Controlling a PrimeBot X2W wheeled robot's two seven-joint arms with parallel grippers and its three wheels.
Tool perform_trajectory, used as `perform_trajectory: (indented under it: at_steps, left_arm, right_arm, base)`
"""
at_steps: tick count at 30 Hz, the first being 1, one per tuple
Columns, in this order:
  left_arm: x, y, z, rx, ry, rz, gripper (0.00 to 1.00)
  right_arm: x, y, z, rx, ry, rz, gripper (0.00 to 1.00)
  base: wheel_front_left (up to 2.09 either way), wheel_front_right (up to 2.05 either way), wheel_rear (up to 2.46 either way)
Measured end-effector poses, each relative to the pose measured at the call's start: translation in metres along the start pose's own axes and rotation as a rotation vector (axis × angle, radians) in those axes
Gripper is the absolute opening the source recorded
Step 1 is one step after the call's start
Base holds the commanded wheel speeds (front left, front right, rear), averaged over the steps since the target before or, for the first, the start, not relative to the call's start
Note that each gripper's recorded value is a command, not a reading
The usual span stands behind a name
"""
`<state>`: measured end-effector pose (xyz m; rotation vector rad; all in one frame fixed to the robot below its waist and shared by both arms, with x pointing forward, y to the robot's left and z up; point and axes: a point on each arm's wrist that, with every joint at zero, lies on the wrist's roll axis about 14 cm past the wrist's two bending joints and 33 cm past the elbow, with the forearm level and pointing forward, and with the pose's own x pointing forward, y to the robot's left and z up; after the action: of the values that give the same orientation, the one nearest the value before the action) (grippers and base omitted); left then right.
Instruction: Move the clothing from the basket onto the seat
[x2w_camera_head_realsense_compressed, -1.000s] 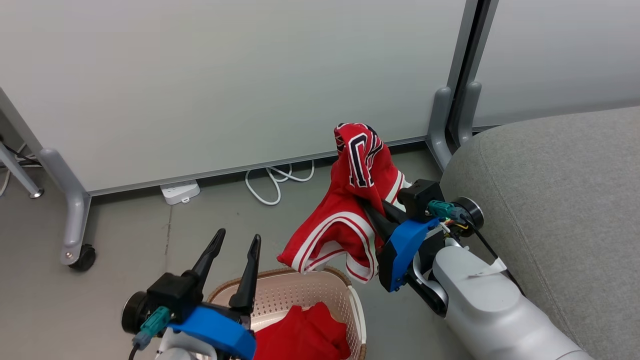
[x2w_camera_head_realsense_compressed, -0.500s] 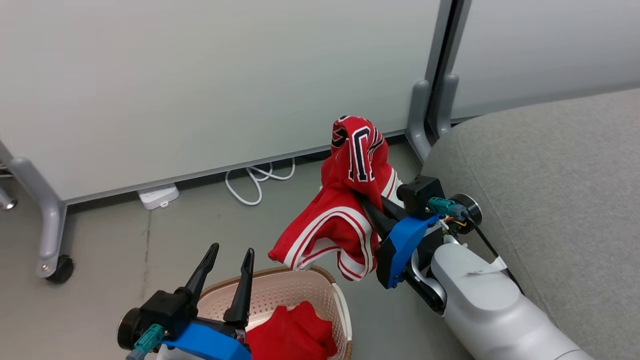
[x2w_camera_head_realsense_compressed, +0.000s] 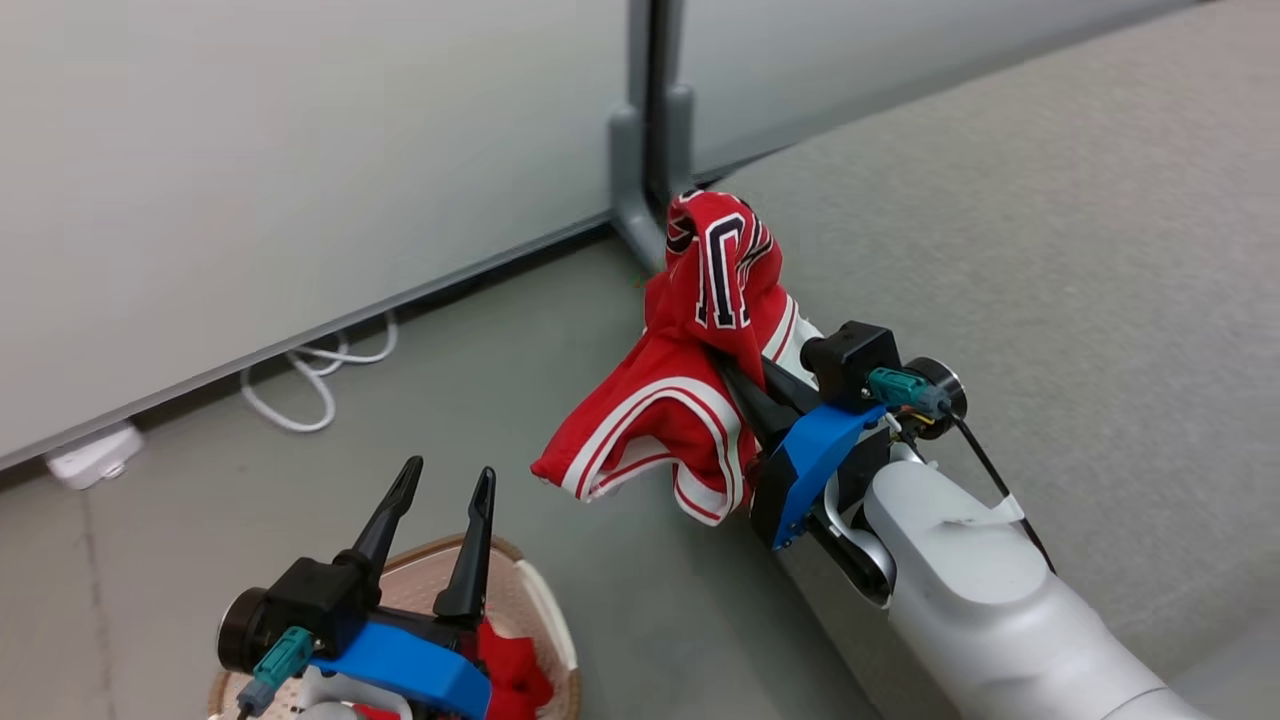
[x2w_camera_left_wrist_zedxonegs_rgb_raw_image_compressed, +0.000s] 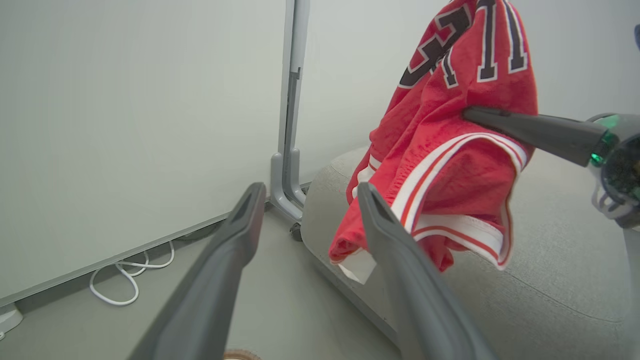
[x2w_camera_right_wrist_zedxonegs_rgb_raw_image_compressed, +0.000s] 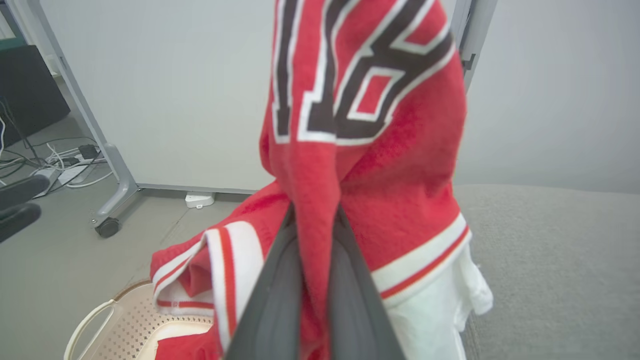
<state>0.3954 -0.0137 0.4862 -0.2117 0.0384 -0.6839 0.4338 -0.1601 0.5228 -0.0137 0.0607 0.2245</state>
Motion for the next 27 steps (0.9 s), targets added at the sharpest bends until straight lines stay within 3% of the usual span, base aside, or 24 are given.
perform_trajectory:
  at_steps: [10, 18, 23, 27]
  left_arm:
    - [0.033, -0.04, -0.022, -0.03, 0.048, -0.146, 1.0]
    - [0.038, -0.04, -0.028, -0.039, 0.057, -0.157, 1.0]
    - [0.053, -0.032, -0.028, -0.029, 0.038, -0.177, 1.0]
    - [0.07, -0.028, -0.032, -0.023, 0.023, -0.22, 1.0]
  right_arm:
    - [-0.04, -0.057, -0.017, 0.019, 0.036, -0.182, 0.0]
    - [-0.041, -0.074, -0.024, 0.035, 0.052, -0.235, 0.0]
    - [-0.011, -0.127, 0.019, -0.004, -0.009, -0.341, 0.0]
    - [0.008, -0.191, 0.056, -0.035, -0.063, -0.463, 0.0]
  base:
    - [0.0, 0.0, 0.0]
    - [0.0, 0.0, 0.0]
    - [0.0, 0.0, 0.0]
    - [0.0, 0.0, 0.0]
